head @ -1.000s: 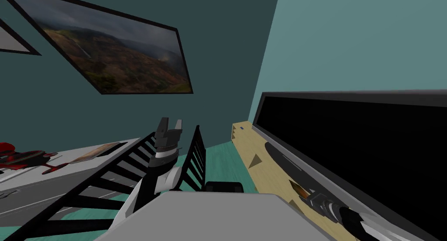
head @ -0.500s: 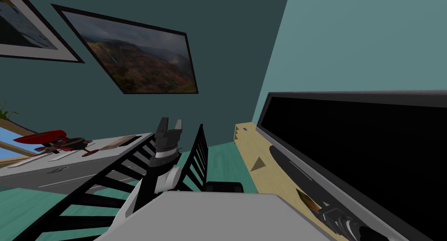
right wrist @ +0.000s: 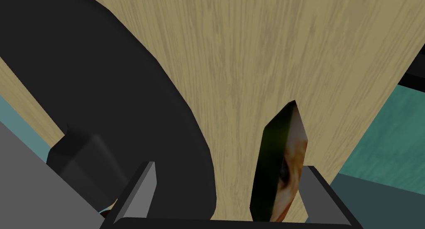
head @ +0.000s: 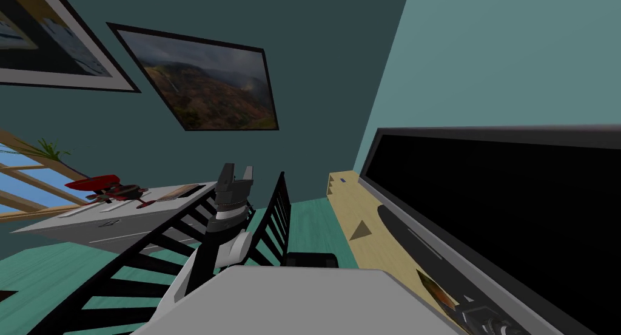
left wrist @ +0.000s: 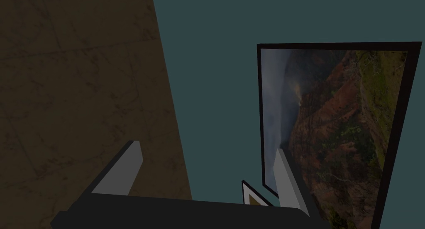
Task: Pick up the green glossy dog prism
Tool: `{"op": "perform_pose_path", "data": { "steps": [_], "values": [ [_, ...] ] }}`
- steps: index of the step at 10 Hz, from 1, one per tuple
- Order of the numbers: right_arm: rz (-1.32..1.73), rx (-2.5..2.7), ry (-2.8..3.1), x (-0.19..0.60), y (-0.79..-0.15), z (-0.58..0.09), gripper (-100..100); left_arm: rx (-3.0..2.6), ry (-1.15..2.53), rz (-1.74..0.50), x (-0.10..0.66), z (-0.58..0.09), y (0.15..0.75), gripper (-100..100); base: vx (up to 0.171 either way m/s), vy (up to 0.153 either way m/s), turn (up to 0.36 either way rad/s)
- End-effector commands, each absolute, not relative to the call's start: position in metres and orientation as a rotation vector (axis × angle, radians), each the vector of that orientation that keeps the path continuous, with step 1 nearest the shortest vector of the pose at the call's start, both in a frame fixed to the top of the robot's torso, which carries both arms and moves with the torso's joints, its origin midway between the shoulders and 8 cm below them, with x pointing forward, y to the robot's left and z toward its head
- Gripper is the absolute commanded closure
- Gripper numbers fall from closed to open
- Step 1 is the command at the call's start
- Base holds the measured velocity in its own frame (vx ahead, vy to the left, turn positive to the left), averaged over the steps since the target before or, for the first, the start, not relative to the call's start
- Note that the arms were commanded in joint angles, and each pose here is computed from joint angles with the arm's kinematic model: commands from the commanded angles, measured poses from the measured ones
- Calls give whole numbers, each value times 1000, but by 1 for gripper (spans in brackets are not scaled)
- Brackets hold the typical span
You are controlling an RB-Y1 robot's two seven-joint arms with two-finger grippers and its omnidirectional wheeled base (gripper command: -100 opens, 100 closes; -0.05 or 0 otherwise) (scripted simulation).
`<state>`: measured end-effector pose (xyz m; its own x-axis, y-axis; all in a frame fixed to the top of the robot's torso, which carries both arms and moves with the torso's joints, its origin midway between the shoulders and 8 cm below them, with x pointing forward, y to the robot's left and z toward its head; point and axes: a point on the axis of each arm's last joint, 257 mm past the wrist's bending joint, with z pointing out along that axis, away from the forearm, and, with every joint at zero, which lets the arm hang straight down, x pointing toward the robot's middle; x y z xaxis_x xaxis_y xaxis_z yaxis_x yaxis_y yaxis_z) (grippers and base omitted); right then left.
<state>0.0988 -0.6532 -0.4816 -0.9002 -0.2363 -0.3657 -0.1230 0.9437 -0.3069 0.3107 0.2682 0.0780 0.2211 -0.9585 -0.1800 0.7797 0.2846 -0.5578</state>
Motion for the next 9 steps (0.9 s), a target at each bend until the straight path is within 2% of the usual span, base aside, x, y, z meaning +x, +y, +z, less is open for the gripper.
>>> {"op": "perform_pose_path", "data": {
  "steps": [1, 5, 6, 7, 9],
  "values": [
    [-389, -260, 2692, 99, -653, -482, 100, -387, 548, -1243, 311, 78, 268, 0, 0, 0, 0],
    [-387, -260, 2692, 99, -653, -482, 100, -387, 548, -1243, 311, 78, 268, 0, 0, -2, 0],
    [-387, -260, 2692, 99, -653, -482, 0, -387, 548, -1243, 311, 78, 268, 0, 0, 0, 0],
    [-360, -286, 2661, 123, -647, -481, 100, -387, 548, -1243, 311, 78, 268, 0, -12, 57, -244],
    [-331, -311, 2649, 138, -642, -483, 100, -387, 548, -1243, 311, 78, 268, 0, -12, 49, -211]
  ]
}}
